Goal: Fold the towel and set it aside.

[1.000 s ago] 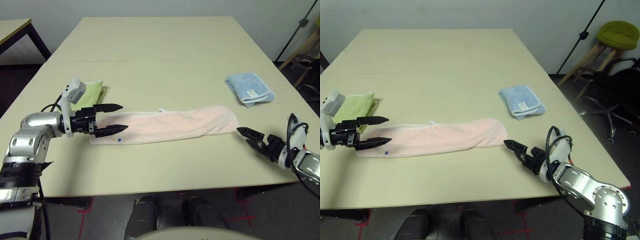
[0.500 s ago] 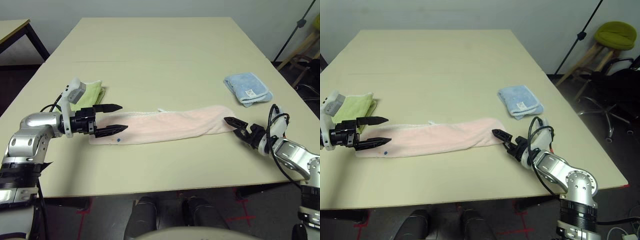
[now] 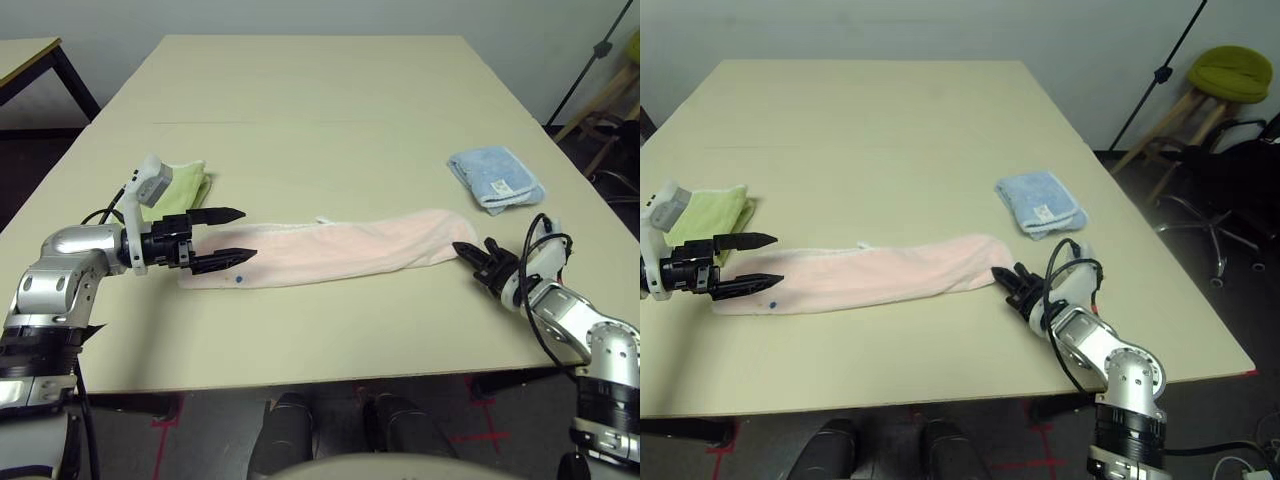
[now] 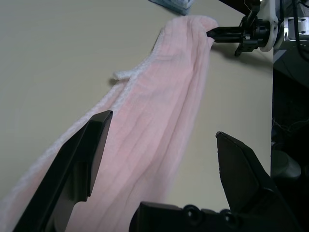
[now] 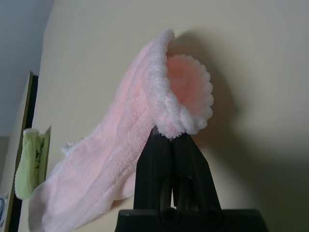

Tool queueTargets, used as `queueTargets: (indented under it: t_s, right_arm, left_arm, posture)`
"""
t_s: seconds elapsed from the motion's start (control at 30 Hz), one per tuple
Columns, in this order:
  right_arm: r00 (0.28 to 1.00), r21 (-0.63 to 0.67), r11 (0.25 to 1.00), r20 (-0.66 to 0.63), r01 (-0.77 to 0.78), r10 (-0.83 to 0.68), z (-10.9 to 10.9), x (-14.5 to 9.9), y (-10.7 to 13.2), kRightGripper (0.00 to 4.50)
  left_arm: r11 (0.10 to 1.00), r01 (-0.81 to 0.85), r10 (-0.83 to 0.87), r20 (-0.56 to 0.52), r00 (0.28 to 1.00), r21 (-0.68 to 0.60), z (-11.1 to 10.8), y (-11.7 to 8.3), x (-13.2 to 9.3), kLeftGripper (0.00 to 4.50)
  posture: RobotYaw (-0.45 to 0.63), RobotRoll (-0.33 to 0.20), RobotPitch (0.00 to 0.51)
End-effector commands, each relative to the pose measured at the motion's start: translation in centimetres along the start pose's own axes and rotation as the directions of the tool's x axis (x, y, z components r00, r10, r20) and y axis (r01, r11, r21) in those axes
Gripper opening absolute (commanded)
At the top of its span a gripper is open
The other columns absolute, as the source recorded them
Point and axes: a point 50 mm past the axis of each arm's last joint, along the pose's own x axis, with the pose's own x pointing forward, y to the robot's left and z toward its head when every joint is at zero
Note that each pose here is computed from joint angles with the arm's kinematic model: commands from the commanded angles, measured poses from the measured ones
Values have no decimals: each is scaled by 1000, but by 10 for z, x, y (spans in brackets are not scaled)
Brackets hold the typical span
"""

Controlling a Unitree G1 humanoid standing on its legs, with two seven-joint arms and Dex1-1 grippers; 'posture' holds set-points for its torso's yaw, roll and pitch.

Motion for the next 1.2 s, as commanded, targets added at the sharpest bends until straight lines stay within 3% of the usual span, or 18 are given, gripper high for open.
queueTargets:
  t_s: [0.03,0.3,0.4,0.47,0.63,0.77,0.97,1.2]
  right_arm:
    - [994,-42,997,85,67,-63,9,-17,-14,31]
    - [975,-199,974,212,105,-62,54,-66,-24,31]
    - [983,-317,946,185,74,-14,67,-72,-19,31]
    - [995,-468,884,93,8,40,68,-70,-7,31]
    - [958,-740,613,-263,-277,115,47,-52,30,31]
    - [879,-749,482,-466,-454,105,21,-36,45,31]
    - [800,-695,457,-596,-555,66,-15,-17,55,31]
    - [788,-699,442,-616,-561,26,-31,-2,56,31]
  left_arm:
    - [1000,7,-7,-2,1000,-1,1,1,2,4500]
    - [1000,16,-16,-7,1000,-5,1,4,4,4500]
    - [1000,24,-24,-4,1000,-5,1,5,8,4500]
    - [1000,29,-29,-2,1000,-5,1,5,10,4500]
    - [999,32,-32,2,1000,-5,2,6,12,4500]
    - [1000,27,-27,1,1000,-7,1,5,11,4500]
    - [1000,3,-3,4,1000,-17,-2,-1,7,4500]
    - [1000,-11,11,9,1000,-27,-5,-5,7,4500]
  posture:
    - [106,0,123]
    - [70,0,125]
    - [57,0,125]
    - [56,0,125]
    - [64,0,124]
    - [89,0,125]
    - [120,0,126]
    - [137,0,121]
